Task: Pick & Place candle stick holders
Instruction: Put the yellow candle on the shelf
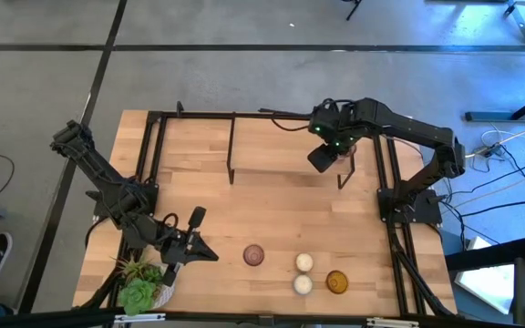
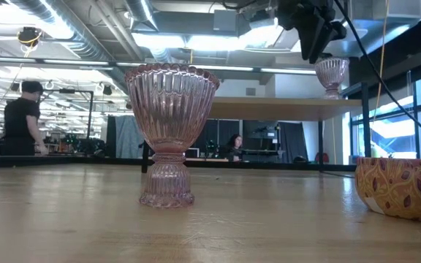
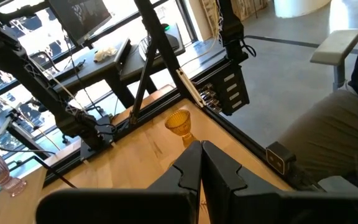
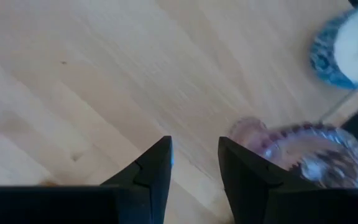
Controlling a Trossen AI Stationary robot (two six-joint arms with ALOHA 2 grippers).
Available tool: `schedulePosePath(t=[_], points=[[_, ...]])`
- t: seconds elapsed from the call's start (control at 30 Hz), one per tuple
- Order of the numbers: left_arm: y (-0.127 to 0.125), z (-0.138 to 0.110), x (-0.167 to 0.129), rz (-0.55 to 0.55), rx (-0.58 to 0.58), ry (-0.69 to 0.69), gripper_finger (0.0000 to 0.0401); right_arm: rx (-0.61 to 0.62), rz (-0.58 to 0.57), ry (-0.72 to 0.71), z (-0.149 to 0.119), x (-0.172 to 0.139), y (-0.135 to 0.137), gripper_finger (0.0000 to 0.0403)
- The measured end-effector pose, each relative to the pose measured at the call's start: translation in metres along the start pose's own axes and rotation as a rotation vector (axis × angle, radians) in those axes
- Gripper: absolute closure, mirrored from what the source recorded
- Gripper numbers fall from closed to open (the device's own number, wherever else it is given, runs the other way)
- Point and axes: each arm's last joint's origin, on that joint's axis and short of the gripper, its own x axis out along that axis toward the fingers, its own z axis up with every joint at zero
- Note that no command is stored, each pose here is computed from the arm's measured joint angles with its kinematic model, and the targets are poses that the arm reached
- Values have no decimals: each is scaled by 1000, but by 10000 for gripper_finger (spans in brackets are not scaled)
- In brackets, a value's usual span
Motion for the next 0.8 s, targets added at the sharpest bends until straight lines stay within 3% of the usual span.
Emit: schedulePosePath(t=[0.2,0.37,0.47,0.57,0.67,0.8], points=[[0,0,0,0,0,0,397,-102,181,-93,6,-5,19,268],[0,0,0,0,0,0,397,-257,451,-229,3,-31,55,268],[0,0,0,0,0,0,397,-382,622,-306,-13,-54,85,268],[0,0,0,-2,0,0,397,-520,711,-353,-41,-70,114,268],[-1,0,-1,-5,0,1,397,-617,671,-396,-78,-77,137,268],[-1,2,-1,-1,-17,-14,397,-633,430,-459,-132,-75,148,268]])
